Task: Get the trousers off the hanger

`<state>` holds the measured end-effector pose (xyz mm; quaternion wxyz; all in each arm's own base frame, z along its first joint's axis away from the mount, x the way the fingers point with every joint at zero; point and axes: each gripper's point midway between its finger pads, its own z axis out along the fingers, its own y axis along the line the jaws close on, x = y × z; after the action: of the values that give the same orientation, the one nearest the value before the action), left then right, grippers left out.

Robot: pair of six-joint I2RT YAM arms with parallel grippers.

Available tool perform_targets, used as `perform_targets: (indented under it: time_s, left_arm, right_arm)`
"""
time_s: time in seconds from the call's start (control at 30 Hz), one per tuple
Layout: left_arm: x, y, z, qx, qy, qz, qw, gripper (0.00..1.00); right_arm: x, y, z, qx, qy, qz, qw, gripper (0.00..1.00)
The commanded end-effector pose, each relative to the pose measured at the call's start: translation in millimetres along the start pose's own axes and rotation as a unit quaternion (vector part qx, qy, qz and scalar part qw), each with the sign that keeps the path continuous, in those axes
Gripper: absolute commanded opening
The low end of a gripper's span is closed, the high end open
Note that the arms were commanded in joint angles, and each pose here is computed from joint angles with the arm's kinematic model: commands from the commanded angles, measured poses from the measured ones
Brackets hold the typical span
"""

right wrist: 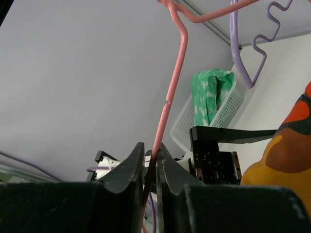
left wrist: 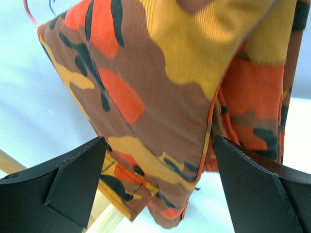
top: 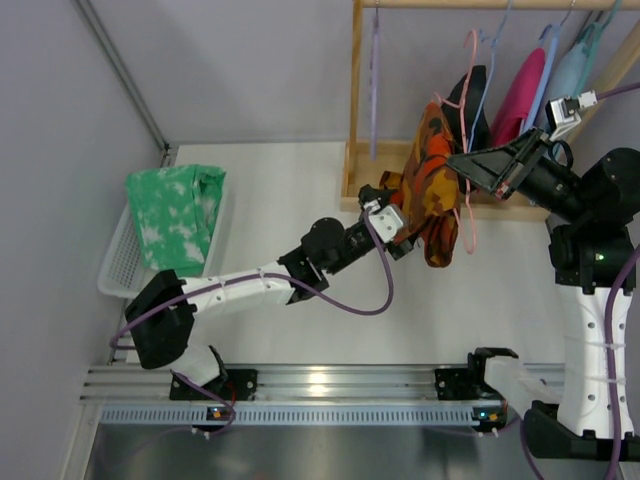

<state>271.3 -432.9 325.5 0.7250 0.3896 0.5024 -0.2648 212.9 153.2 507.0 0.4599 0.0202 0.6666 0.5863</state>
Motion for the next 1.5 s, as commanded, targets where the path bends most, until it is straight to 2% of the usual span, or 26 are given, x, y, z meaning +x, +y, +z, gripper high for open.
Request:
perform_targets:
  time_s: [0.0,0.2,0.43,0.87,1.1,1.2,1.37,1.43,1.47]
  left_arm:
    - [-21.1,5.1,-9.3,0.002,-0.027,-0.004,1.0,0.99]
    - [-20.6,12.0,3.4,-0.018,-0.025,0.001,1.0,0.99]
    - [-30.7,5.8,18.8,-0.003,-0.041,-0.017,0.999,0.99]
    - [-45.4,22.1,58.6,-0.045,-0.059,-0.021,0.997,0.96]
    - [-38.5,28.9,52.5,-0.059,-0.047,0.003,0.997,0.77]
    - [-38.5,34.7,47.0,-0.059,-0.046,0.015,0.997,0.72]
    - [-37.0,48.6,44.2,-0.066,-0.039,0.025,0.997,0.51]
    - [-37.2,57.7,42.2,-0.074,-0.037,0.027,0.996,0.47]
    - [-39.4,59.6,41.1,-0.074,-0.039,0.028,0.996,0.41]
  right_arm:
    - [-18.5,65.8,-10.9,-0.091,-0.047,-0.143,0.984,0.0]
    - [-16.6,59.9,-9.6,-0.088,-0.044,-0.131,0.986,0.0]
    - [-14.0,57.1,-10.9,-0.086,-0.046,-0.126,0.987,0.0]
    - [-11.7,53.7,-9.8,-0.091,-0.042,-0.115,0.988,0.0]
    - [-9.6,56.0,-11.9,-0.092,-0.041,-0.121,0.988,0.0]
    - [-10.4,55.2,-11.2,-0.092,-0.041,-0.12,0.988,0.0]
    - [-9.6,49.6,-9.7,-0.088,-0.039,-0.116,0.989,0.0]
    - [-9.4,48.1,-9.8,-0.086,-0.039,-0.117,0.989,0.0]
    - [-10.1,45.6,-9.7,-0.084,-0.041,-0.119,0.989,0.0]
